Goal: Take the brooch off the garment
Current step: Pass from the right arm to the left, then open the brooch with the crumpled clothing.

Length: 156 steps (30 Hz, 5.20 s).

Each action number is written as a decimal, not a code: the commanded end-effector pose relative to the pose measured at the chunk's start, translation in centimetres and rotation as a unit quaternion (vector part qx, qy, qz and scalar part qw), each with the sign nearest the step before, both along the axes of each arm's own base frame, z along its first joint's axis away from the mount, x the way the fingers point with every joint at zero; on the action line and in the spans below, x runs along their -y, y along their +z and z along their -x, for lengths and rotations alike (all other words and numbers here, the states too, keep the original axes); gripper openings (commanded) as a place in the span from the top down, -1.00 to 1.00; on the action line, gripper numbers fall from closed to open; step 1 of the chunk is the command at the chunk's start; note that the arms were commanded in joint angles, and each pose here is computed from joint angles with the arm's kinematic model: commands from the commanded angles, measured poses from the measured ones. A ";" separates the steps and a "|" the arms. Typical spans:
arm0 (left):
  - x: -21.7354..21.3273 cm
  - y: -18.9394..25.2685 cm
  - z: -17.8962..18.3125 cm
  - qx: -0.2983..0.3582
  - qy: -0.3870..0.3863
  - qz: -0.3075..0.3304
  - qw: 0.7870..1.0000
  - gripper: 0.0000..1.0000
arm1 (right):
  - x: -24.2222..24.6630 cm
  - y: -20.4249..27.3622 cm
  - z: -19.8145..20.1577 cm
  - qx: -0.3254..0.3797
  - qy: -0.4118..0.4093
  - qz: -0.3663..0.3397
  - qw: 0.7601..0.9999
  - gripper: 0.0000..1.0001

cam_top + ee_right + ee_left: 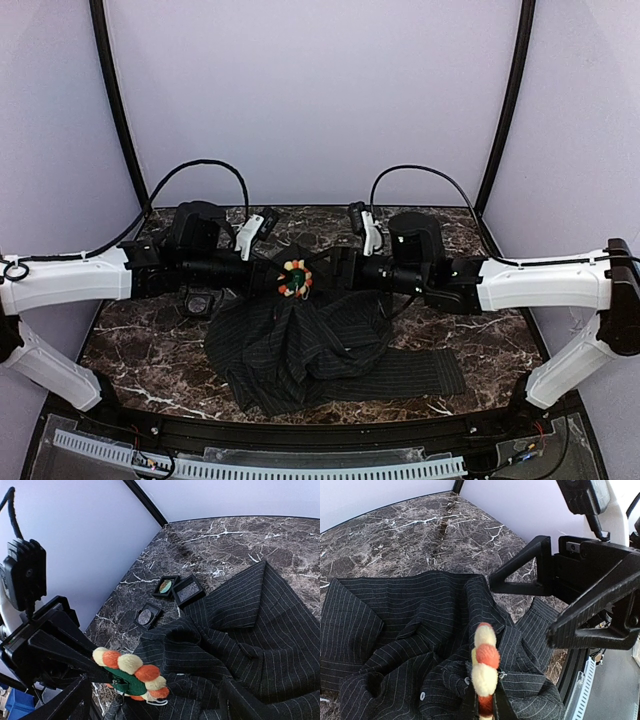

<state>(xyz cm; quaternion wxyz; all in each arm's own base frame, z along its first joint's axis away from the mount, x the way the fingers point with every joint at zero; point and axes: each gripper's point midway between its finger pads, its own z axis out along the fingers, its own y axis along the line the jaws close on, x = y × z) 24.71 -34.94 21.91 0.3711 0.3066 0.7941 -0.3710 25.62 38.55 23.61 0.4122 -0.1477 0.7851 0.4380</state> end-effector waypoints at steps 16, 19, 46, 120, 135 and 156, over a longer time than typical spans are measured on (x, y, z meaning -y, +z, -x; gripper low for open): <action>-0.3 0.5 0.8 0.019 -0.016 0.001 1.000 0.98 | -2.3 -2.2 0.0 -0.010 0.014 0.036 0.999 -0.69; -0.3 0.5 0.8 0.020 -0.016 0.001 1.000 0.98 | -2.1 -2.5 -0.1 -0.014 0.008 0.038 0.999 -0.67; -0.5 0.8 1.1 0.023 -0.020 0.007 1.000 0.98 | -1.1 -4.2 -0.3 -0.027 -0.014 0.049 0.998 -0.65; 1.2 2.4 3.6 -0.029 -0.108 0.102 0.988 0.98 | -3.2 -1.8 5.4 -0.037 0.185 -0.081 0.979 0.71; 1.5 0.1 2.4 -0.075 -0.094 0.078 0.990 0.98 | -3.4 -0.6 5.9 -0.026 0.212 -0.086 0.973 -0.21; 0.8 -0.3 0.7 -0.109 -0.071 0.112 0.985 0.98 | -0.9 -4.5 4.2 -0.057 0.109 -0.022 0.992 -0.45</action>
